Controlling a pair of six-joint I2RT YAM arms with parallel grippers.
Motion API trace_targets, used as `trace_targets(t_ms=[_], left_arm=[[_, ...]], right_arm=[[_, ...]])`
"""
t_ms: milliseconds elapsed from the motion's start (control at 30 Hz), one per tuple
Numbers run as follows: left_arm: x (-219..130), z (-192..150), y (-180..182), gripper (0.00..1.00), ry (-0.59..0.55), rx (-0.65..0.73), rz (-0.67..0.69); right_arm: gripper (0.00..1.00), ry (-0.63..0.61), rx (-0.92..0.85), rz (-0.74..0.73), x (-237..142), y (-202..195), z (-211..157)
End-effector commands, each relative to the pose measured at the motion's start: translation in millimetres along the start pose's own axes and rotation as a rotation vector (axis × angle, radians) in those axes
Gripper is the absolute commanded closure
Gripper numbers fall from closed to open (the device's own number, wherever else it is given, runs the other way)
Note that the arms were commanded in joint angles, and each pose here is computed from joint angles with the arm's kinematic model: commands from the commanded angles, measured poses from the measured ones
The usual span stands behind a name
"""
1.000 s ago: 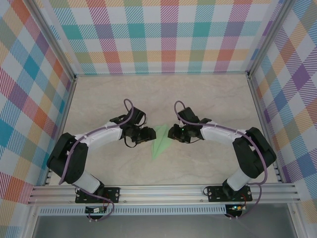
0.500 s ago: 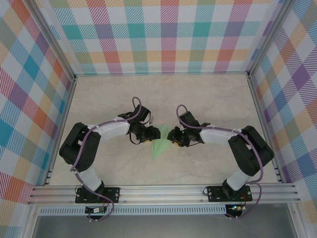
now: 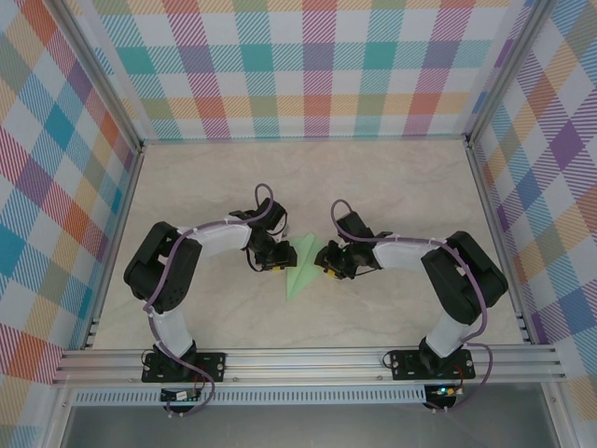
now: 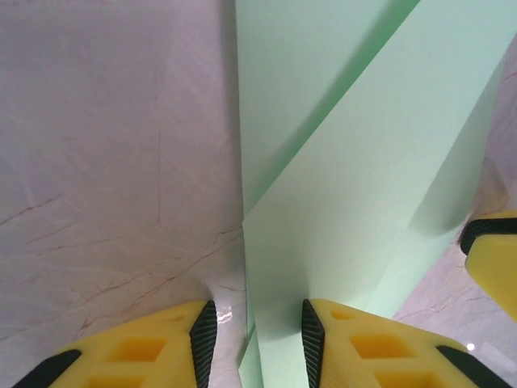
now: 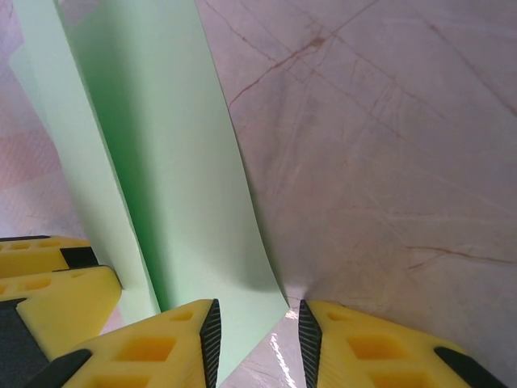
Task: Fold a paper plane with a square sheet of paper (pick it up from the middle)
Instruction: Turn over the paper at the center of the table.
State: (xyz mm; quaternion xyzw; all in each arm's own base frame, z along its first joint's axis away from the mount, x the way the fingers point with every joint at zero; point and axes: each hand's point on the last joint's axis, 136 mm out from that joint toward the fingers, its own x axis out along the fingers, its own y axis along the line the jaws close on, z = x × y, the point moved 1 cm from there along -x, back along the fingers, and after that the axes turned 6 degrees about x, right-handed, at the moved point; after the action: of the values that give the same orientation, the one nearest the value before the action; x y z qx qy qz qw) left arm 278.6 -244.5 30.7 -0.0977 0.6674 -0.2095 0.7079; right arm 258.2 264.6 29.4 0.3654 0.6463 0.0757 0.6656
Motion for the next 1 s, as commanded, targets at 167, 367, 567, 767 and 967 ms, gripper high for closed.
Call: trace_targets(t_ms=[167, 367, 567, 767, 967], left_arm=[[12.2, -8.7, 14.5, 0.68, 0.062, 0.019, 0.046], [14.3, -9.0, 9.0, 0.68, 0.069, 0.031, 0.033], [13.8, -6.9, 10.6, 0.74, 0.061, 0.034, 0.061], [14.1, -7.6, 16.7, 0.77, 0.065, 0.026, 0.098], [11.3, -6.1, 24.2, 0.79, 0.054, 0.017, 0.145]], right_arm=[[0.69, 0.022, -0.014, 0.083, 9.1, 20.1, 0.5], [0.68, 0.026, -0.016, 0.089, 12.5, 21.9, 1.7], [0.69, 0.029, -0.023, 0.135, 11.5, 30.6, 1.6], [0.65, 0.032, -0.031, 0.136, 12.5, 32.3, 2.0], [0.59, 0.015, -0.061, 0.17, 6.8, 39.1, 2.8]])
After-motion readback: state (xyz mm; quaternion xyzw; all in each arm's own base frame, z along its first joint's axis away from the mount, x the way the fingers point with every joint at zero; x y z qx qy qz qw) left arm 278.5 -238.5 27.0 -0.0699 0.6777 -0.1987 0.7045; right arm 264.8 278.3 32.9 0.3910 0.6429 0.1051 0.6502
